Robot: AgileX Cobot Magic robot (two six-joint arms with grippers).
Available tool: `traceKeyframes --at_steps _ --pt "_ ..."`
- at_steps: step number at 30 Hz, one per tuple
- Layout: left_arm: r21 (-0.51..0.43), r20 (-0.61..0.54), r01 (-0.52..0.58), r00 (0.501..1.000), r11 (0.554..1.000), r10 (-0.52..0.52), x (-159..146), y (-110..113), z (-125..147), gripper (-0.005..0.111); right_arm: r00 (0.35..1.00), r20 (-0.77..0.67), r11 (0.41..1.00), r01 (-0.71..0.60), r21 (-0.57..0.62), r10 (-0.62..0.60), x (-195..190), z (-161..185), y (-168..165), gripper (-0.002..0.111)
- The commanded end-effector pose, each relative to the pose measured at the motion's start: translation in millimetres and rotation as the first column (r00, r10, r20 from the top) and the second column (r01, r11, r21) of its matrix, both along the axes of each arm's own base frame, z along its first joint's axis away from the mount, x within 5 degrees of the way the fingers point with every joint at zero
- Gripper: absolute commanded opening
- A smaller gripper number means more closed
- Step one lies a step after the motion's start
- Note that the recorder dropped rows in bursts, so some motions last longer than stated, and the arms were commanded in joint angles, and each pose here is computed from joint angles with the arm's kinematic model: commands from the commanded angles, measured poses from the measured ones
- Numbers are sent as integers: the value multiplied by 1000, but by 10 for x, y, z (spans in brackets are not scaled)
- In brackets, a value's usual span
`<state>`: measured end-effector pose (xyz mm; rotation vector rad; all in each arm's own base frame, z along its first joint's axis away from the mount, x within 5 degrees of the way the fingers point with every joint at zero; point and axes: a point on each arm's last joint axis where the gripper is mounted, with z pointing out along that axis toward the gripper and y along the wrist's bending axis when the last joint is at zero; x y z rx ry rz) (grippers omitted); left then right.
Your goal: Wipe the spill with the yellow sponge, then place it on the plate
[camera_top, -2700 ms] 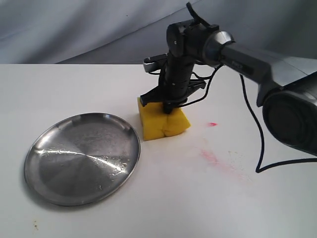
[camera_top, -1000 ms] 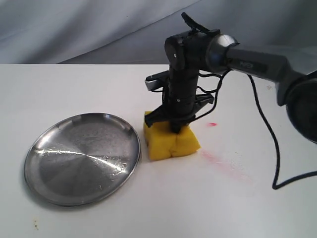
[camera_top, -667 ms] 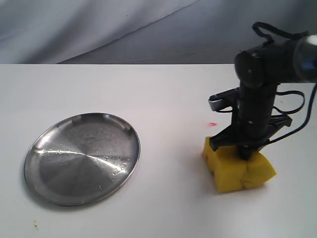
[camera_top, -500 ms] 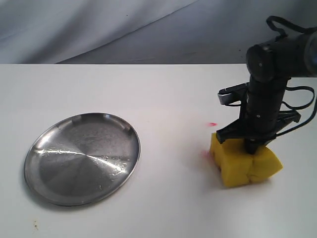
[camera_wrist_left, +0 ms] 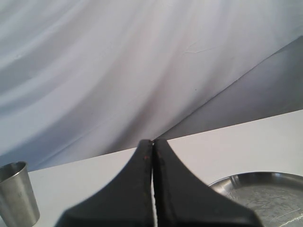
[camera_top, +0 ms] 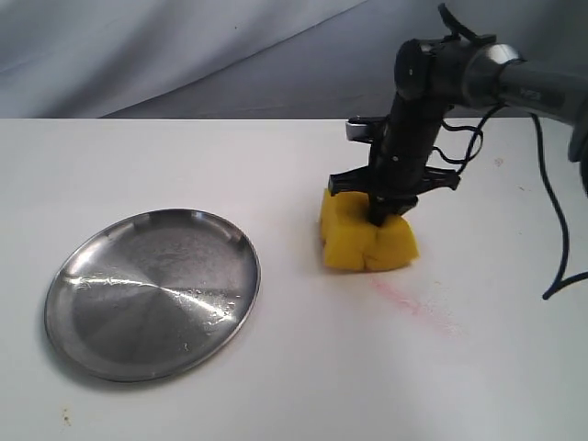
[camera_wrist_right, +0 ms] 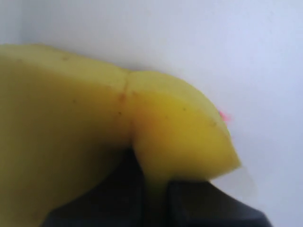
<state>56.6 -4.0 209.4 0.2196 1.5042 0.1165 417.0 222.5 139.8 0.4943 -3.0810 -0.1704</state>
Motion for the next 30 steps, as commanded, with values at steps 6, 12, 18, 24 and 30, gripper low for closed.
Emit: traceKeyframes --at_steps 6,12,18,24,30 --pt "-17 11 -3 1000 1000 3 -5 2 17 0 992 45 990 -122 67 120 -41 -68 612 0" --pt "-17 11 -3 1000 1000 3 -5 2 17 0 989 35 990 -144 13 143 -209 -35 650 0" --pt "-17 11 -3 1000 1000 3 -5 2 17 0 981 -44 975 -193 -106 189 -572 -30 420 0" --pt "-17 11 -3 1000 1000 3 -5 2 17 0 981 -48 974 -194 -116 190 -975 81 133 0" --pt "-17 11 -3 1000 1000 3 -5 2 17 0 979 -8 977 -205 -56 205 -1371 249 -114 0"
